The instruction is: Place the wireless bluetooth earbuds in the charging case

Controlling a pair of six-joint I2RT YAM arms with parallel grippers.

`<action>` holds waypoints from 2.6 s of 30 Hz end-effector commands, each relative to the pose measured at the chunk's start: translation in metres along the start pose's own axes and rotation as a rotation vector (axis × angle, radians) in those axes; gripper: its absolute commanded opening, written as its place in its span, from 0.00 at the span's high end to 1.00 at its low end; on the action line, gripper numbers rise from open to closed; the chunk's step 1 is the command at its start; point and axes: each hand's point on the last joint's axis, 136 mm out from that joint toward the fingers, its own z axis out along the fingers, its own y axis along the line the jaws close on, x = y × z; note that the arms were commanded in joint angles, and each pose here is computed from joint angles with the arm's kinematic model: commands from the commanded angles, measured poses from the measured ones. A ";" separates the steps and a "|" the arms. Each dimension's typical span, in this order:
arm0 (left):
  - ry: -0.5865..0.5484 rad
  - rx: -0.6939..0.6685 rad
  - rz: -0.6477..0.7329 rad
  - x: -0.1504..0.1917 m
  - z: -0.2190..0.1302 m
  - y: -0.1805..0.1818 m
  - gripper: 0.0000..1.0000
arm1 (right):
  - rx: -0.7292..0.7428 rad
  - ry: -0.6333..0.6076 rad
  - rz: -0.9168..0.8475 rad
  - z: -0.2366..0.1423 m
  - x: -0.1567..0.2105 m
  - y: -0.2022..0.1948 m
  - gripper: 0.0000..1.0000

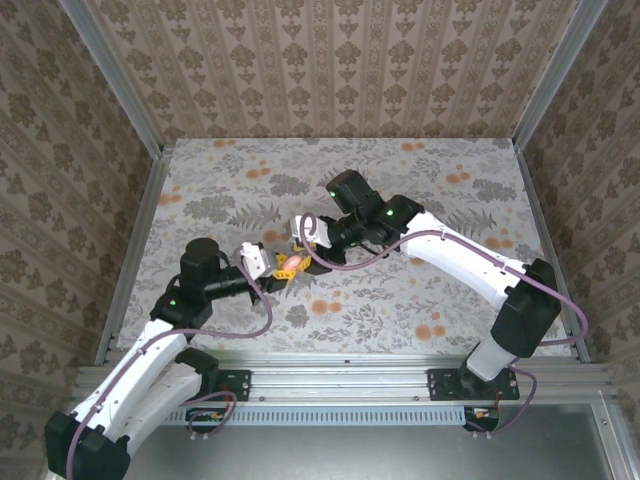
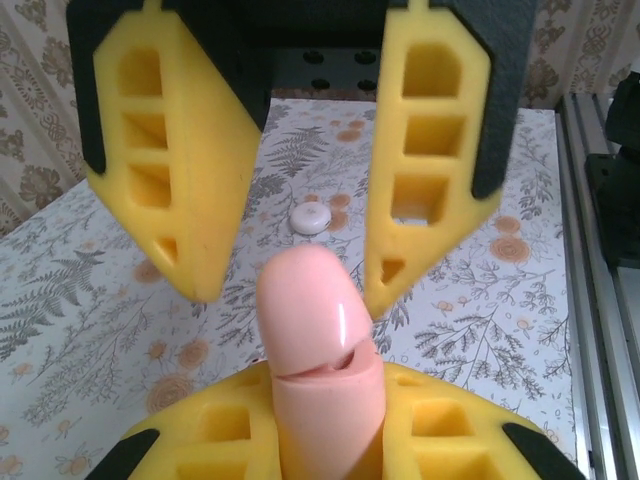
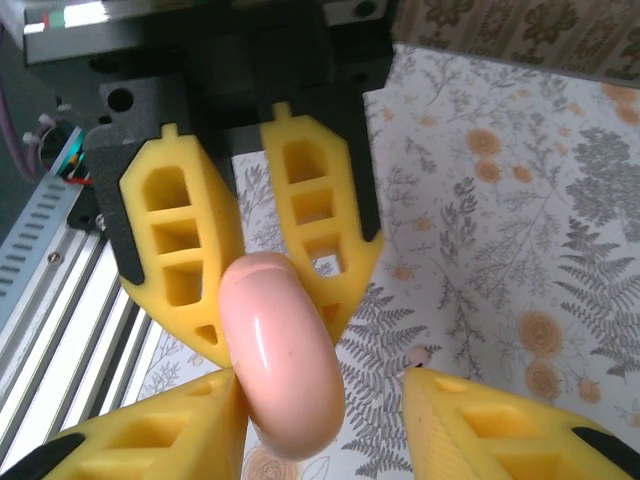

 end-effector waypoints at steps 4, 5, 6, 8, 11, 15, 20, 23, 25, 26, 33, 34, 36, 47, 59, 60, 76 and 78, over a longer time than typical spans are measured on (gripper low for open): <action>-0.034 0.066 0.010 -0.012 -0.001 -0.012 0.91 | 0.154 -0.067 0.041 -0.029 -0.006 -0.040 0.55; -0.036 0.065 0.009 -0.012 -0.001 -0.012 0.91 | 0.158 -0.068 0.047 -0.030 -0.005 -0.041 0.56; -0.038 0.062 0.008 -0.012 -0.001 -0.011 0.91 | 0.160 -0.071 0.051 -0.031 -0.005 -0.041 0.55; -0.050 0.052 0.004 -0.014 -0.001 -0.009 0.91 | 0.159 -0.080 0.057 -0.032 -0.005 -0.041 0.55; -0.064 0.030 -0.014 -0.014 0.000 -0.005 0.91 | 0.153 -0.097 0.063 -0.033 -0.007 -0.038 0.55; -0.078 -0.055 -0.070 -0.010 0.001 0.010 0.91 | 0.162 -0.129 0.095 -0.038 -0.012 -0.036 0.54; -0.098 -0.241 -0.179 0.007 -0.006 0.044 0.92 | 0.183 -0.131 0.215 -0.040 -0.010 -0.040 0.51; -0.092 -0.342 -0.248 0.016 -0.015 0.065 0.93 | 0.190 -0.103 0.320 -0.036 -0.002 -0.045 0.50; -0.103 -0.405 -0.295 0.021 -0.024 0.079 0.93 | 0.195 -0.080 0.379 -0.033 0.003 -0.048 0.50; -0.109 -0.449 -0.329 0.024 -0.030 0.087 0.93 | 0.195 -0.064 0.413 -0.031 0.005 -0.050 0.50; -0.210 -0.677 -0.504 0.048 -0.076 0.117 0.93 | 0.295 0.055 0.610 -0.020 0.023 -0.068 0.52; -0.218 -0.712 -0.521 0.051 -0.083 0.119 0.92 | 0.305 0.078 0.613 -0.016 0.026 -0.069 0.52; -0.220 -0.782 -0.556 0.060 -0.096 0.122 0.93 | 0.317 0.124 0.615 -0.008 0.030 -0.069 0.52; -0.204 -0.970 -0.692 0.087 -0.134 0.129 0.93 | 0.253 0.382 0.600 0.063 0.049 -0.062 0.52; -0.169 -1.028 -0.753 0.103 -0.145 0.133 0.93 | 0.327 0.615 0.865 0.122 0.092 -0.059 0.59; -0.169 -1.031 -0.751 0.103 -0.146 0.133 0.93 | 0.339 0.627 0.877 0.125 0.095 -0.061 0.59; -0.170 -1.040 -0.749 0.104 -0.148 0.134 0.92 | 0.361 0.747 0.920 0.167 0.148 -0.063 0.58; -0.172 -1.041 -0.747 0.103 -0.149 0.134 0.92 | 0.353 0.754 0.921 0.170 0.151 -0.062 0.58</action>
